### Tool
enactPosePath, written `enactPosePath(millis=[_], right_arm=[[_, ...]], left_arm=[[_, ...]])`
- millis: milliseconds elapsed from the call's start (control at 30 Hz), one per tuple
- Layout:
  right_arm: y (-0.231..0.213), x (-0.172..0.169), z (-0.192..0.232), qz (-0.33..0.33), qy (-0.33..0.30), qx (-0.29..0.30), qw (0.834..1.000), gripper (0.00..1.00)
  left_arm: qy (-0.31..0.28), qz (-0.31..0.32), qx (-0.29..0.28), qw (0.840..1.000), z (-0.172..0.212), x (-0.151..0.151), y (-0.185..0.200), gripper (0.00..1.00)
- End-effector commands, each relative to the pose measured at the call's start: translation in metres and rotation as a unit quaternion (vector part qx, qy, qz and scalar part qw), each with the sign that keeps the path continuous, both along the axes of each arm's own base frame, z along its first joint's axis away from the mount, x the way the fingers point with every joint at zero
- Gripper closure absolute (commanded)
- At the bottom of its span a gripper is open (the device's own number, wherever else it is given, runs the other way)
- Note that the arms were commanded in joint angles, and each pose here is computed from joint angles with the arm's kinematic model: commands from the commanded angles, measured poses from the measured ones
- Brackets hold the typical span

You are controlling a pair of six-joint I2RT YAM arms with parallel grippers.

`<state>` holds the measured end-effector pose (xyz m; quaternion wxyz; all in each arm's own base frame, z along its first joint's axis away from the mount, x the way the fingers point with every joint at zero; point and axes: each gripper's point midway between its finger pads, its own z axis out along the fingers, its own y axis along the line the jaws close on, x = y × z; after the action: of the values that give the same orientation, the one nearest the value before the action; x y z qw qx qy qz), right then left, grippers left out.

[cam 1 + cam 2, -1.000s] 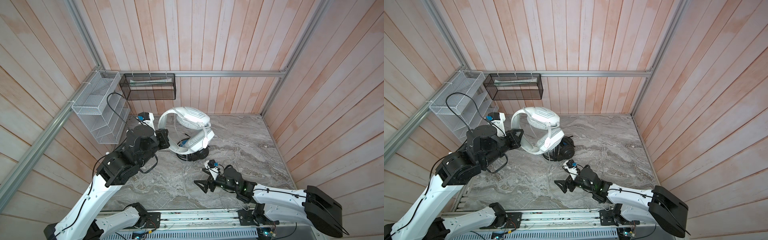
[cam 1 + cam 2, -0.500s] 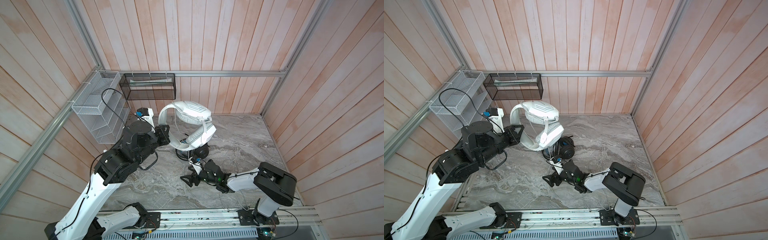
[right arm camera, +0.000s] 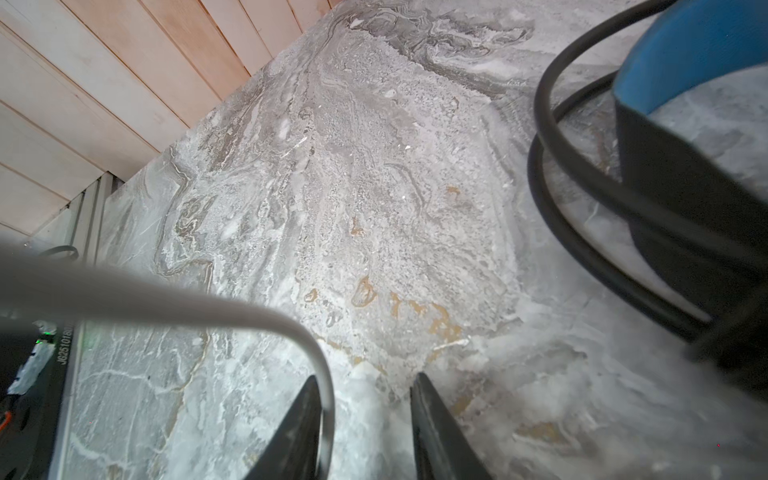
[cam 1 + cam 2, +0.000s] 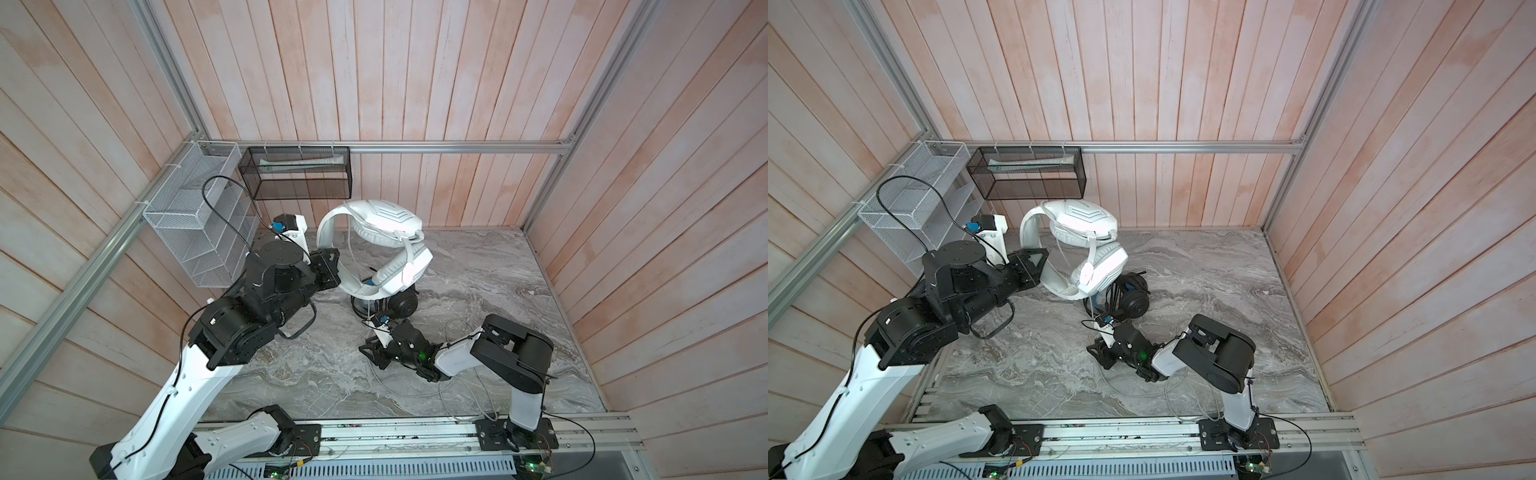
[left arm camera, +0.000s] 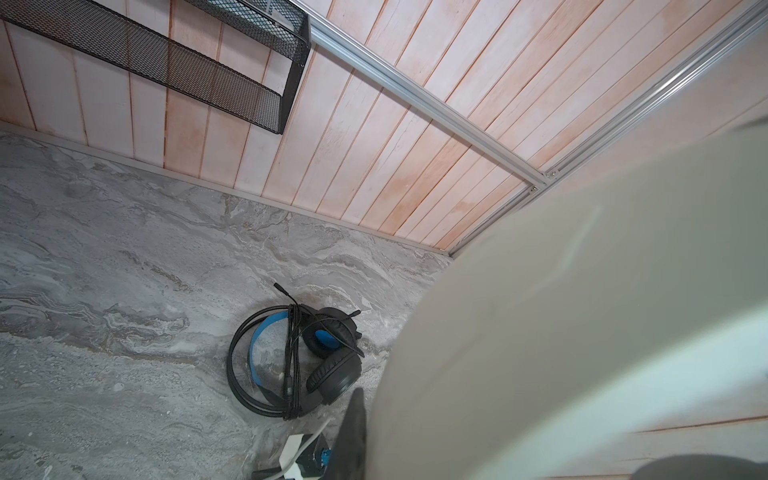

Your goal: Wrap the headphones

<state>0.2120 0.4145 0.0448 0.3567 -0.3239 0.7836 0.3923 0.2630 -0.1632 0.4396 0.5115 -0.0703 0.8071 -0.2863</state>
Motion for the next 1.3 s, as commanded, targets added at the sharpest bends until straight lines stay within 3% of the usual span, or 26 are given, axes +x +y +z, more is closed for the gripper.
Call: enactPosePath(millis=[0, 200, 300, 600, 833, 1067, 1267], right_arm=[[0.006, -0.004, 0.001, 0.010, -0.012, 0.003, 1.000, 0.62], [0.004, -0.008, -0.004, 0.010, -0.017, -0.008, 1.000, 0.92], [0.000, -0.013, -0.002, 0.011, -0.021, -0.011, 1.000, 1.00], [-0.023, -0.066, 0.030, 0.054, -0.047, -0.012, 0.997, 1.00], [-0.041, -0.114, 0.080, 0.089, -0.098, -0.019, 0.991, 1.00], [-0.064, -0.129, 0.160, 0.098, -0.141, 0.013, 0.985, 1.00], [-0.078, -0.127, 0.215, 0.092, -0.180, 0.018, 0.979, 1.00]], left_arm=[[-0.047, 0.008, -0.056, 0.997, 0.040, 0.003, 0.001, 1.00], [-0.046, 0.021, -0.048, 0.998, 0.036, 0.009, 0.007, 1.00], [-0.040, 0.025, -0.044, 0.998, 0.030, 0.015, 0.009, 1.00], [0.007, 0.049, -0.015, 0.999, 0.001, 0.055, 0.028, 1.00], [0.044, 0.084, 0.060, 0.994, -0.039, 0.092, 0.043, 1.00], [0.070, 0.103, 0.124, 0.984, -0.078, 0.118, 0.059, 1.00], [0.086, 0.095, 0.151, 0.980, -0.107, 0.116, 0.060, 1.00]])
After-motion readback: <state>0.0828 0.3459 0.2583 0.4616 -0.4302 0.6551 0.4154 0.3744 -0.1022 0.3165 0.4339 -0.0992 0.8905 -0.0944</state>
